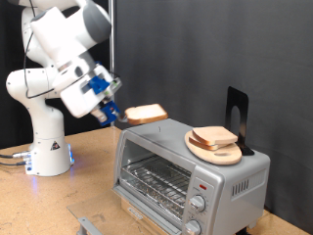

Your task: Make a piece of toast with the oven

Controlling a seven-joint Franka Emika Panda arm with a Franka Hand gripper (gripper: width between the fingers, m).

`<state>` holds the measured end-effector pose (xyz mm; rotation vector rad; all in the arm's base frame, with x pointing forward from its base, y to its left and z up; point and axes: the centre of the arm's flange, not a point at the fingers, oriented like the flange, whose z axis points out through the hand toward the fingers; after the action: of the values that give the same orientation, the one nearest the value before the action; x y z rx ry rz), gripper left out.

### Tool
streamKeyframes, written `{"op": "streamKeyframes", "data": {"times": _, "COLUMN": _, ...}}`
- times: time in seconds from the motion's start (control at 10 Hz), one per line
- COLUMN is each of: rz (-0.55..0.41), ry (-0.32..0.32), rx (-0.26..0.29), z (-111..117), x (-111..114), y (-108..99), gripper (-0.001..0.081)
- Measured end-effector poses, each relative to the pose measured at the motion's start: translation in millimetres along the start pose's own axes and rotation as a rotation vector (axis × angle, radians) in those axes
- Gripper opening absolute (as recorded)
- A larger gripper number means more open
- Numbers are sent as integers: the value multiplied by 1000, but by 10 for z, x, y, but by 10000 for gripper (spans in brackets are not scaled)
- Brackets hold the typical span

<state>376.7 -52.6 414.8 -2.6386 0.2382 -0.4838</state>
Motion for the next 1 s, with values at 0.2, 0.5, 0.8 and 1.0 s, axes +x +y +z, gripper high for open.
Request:
{"op": "streamKeyframes", "data": {"times": 0.2, "rz": 50, "ry": 21, "rx": -36, "z": -50, "x": -28, "y": 354, "gripper": 387}}
{"op": "streamKeyframes", "data": {"times": 0.5, "rz": 76, "ry": 18, "rx": -44, "z": -65, "x": -62, "y": 822, "gripper": 387}}
{"op": "streamKeyframes", "data": {"times": 0.8, "rz": 78, "ry": 6, "rx": -44, "z": -25, "x": -60, "y": 946, "gripper": 387}}
{"op": "streamKeyframes", "data": {"times": 1.0, "rz": 32, "ry": -38, "rx": -58, "z": 13, "x": -96, "y": 940, "gripper": 387}}
